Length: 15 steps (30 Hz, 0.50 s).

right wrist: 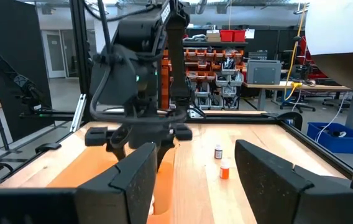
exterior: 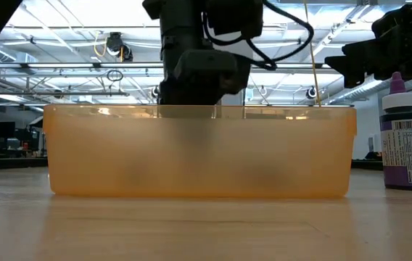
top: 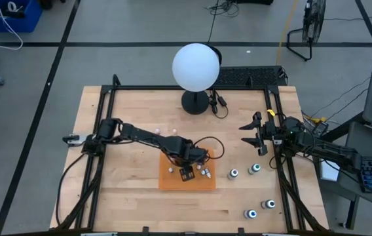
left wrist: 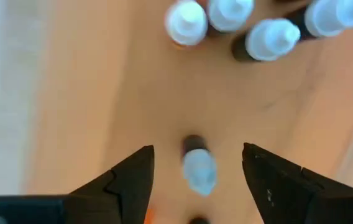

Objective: Pick & Place food coloring
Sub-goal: Put the small purple food coloring bottle into the orange container

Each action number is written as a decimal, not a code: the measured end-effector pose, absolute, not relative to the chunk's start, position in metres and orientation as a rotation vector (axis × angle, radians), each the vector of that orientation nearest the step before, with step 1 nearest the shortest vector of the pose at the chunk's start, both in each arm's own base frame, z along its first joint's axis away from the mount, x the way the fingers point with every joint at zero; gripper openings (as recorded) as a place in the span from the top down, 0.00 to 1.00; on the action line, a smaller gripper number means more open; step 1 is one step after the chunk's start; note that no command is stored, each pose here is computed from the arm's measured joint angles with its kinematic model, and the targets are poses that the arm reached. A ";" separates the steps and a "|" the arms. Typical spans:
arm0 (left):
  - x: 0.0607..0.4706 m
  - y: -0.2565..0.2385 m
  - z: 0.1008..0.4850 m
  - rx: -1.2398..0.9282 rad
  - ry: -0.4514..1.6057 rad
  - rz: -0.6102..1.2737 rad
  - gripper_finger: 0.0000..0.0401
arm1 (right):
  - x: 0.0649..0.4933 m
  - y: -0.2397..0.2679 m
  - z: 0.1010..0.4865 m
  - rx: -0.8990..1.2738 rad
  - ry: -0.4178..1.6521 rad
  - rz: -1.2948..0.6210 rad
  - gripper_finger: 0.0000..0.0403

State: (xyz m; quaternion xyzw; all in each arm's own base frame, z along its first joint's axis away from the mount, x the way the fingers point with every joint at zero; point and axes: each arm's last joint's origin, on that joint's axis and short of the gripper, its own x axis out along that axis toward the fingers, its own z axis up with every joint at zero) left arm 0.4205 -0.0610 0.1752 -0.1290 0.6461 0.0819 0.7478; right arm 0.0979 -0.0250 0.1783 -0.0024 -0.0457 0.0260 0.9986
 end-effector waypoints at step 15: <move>0.406 -0.029 0.230 -0.026 1.484 0.441 0.39 | 0.098 -0.025 0.178 -0.005 -0.092 0.052 0.49</move>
